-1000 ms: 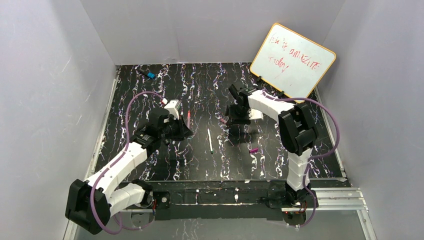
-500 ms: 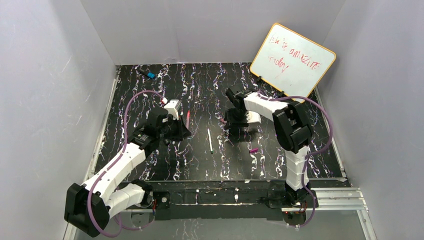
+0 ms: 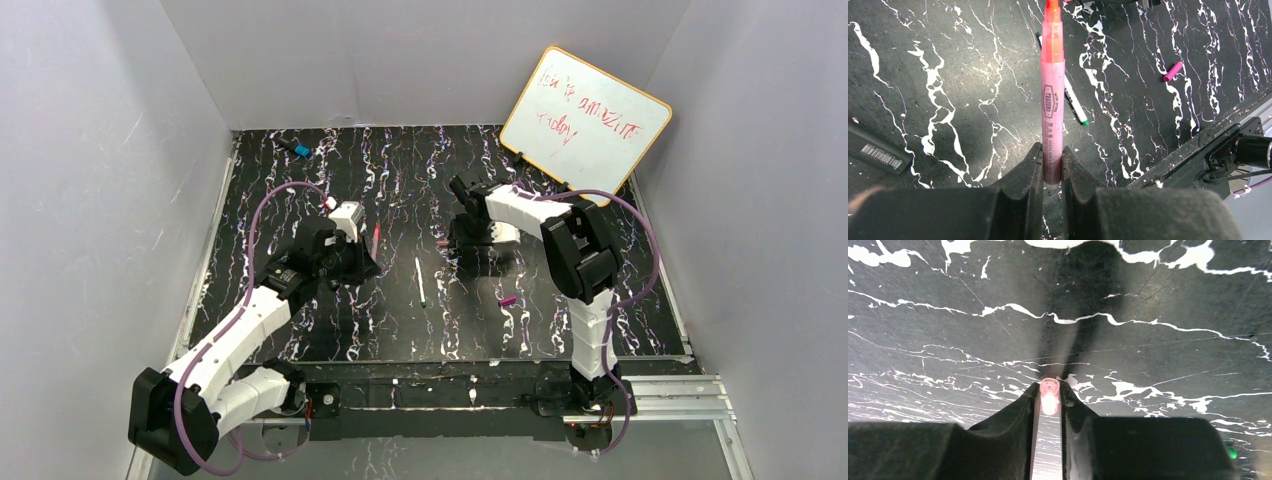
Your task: Insert the pens into the pen caps
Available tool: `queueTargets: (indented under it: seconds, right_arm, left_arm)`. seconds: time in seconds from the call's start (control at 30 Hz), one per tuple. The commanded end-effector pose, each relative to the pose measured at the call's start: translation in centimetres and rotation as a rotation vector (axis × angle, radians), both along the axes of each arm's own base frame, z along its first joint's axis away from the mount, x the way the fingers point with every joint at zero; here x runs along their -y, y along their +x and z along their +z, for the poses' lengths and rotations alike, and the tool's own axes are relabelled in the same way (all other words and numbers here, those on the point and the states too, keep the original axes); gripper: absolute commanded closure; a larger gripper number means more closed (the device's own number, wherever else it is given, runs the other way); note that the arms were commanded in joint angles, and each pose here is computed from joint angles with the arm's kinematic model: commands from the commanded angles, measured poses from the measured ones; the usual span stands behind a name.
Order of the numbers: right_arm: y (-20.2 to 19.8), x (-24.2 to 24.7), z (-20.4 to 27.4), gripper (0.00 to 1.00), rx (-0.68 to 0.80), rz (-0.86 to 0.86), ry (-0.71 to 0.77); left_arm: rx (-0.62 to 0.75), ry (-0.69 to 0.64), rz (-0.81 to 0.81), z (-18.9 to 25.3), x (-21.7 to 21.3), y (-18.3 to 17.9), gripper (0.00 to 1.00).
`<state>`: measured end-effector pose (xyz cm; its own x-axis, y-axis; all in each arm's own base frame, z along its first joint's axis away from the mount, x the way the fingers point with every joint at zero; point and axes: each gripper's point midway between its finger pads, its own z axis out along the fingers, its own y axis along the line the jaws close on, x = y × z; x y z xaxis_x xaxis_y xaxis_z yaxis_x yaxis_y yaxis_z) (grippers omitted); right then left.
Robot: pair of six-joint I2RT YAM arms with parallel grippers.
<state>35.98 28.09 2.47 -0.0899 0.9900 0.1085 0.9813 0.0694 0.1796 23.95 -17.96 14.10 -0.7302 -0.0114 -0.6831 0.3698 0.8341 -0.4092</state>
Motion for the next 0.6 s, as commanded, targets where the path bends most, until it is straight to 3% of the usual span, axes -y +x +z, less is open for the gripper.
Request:
queueTargets:
  seconds: [0.0,0.13,0.27,0.33,0.5,0.57]
  right_arm:
    - [1.5,0.2,-0.3,0.79,-0.043,-0.296,0.019]
    - [1.4,0.4,-0.1,0.99,-0.043,-0.254,-0.005]
    - [2.4,0.9,1.7,0.99,0.071,-0.148,-0.035]
    - [3.9,1.3,4.0,0.99,0.229,-0.056,-0.056]
    - [7.0,-1.9,14.4,0.99,0.836,0.456,-0.032]
    - [6.6,-3.5,18.3,0.99,0.982,0.674,-0.053]
  left_arm:
    - [0.018,0.001,-0.021,0.9,0.1,0.1,1.0]
    - [0.012,0.001,-0.03,0.8,0.2,0.1,1.0]
    - [0.009,0.003,-0.036,0.6,0.2,0.0,1.0]
    - [0.012,-0.007,-0.045,0.4,0.4,0.0,1.0]
    - [0.038,-0.081,-0.087,0.5,1.5,-0.4,1.0]
    - [0.053,-0.122,-0.124,0.8,2.2,-0.7,1.0]
